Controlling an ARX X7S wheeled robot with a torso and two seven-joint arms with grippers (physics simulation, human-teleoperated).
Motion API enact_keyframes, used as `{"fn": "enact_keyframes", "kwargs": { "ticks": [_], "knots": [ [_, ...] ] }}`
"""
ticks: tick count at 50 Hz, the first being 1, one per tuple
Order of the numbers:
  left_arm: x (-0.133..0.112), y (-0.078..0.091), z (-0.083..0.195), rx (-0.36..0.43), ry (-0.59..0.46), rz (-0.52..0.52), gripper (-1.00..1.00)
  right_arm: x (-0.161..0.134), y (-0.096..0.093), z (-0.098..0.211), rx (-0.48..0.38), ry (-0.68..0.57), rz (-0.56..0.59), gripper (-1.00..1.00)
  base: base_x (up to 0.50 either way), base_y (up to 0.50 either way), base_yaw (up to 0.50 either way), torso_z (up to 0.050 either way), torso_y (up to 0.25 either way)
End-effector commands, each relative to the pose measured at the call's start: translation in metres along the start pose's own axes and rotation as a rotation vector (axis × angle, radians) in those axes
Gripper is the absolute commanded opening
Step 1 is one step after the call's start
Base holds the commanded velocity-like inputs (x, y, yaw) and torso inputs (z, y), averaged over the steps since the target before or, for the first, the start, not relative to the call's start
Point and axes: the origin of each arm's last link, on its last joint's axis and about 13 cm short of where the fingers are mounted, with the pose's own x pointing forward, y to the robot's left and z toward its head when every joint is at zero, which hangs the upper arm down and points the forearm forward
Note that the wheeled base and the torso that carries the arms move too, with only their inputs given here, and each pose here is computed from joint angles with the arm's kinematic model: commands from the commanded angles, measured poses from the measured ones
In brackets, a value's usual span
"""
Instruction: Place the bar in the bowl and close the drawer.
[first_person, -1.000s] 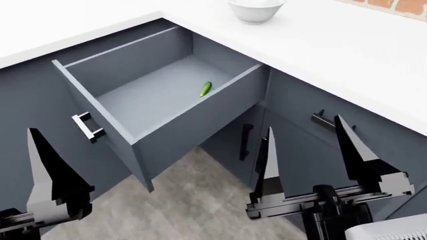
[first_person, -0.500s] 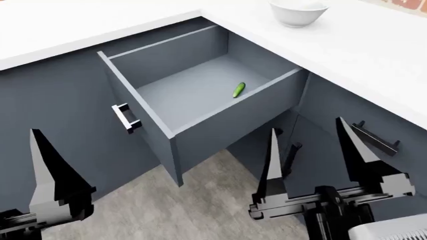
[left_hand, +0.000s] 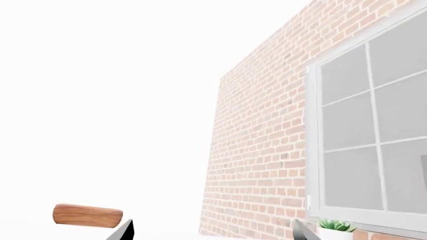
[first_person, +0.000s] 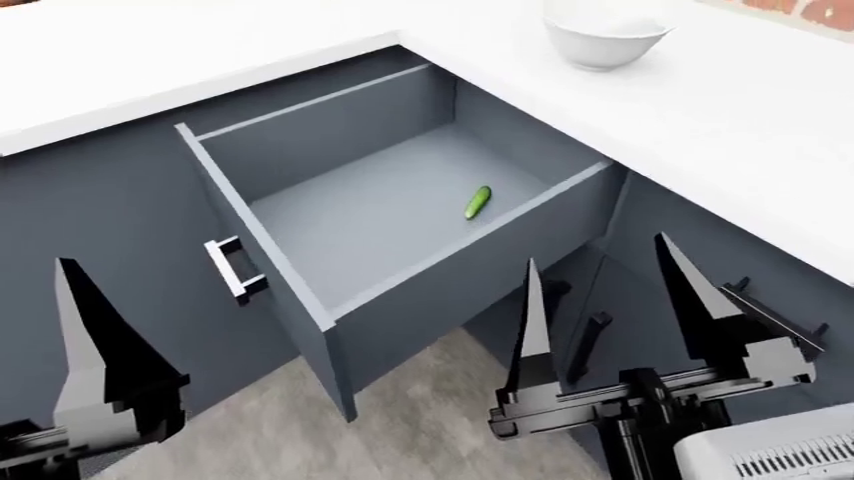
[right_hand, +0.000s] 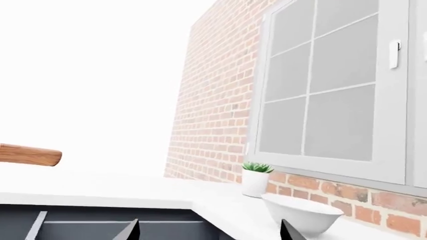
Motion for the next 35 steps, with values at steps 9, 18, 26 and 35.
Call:
{"fn": "enact_keyframes", "kwargs": {
  "ticks": [9, 18, 26, 35],
  "knots": [
    [-0.0025, 0.0011, 0.0048, -0.002, -0.008, 0.007, 1.0, -0.0031, 0.0013, 0.0028, 0.003, -0.012, 0.019, 1.0, 0.27, 0.3, 0.0, 0.0, 0.0],
    [-0.0022, 0.001, 0.0061, -0.003, -0.013, 0.008, 1.0, -0.0046, 0.0009, 0.0022, 0.012, -0.024, 0.015, 1.0, 0.11, 0.14, 0.0, 0.0, 0.0],
    [-0.0032, 0.0025, 0.0077, -0.001, -0.015, 0.016, 1.0, -0.0044, 0.0019, 0.0017, 0.03, -0.008, 0.039, 1.0, 0.07, -0.06, 0.0, 0.0, 0.0],
    [-0.0032, 0.003, 0.0077, -0.002, -0.016, 0.019, 1.0, -0.0045, 0.0027, 0.0027, 0.03, -0.012, 0.048, 1.0, 0.27, -0.21, 0.0, 0.0, 0.0]
  ]
}}
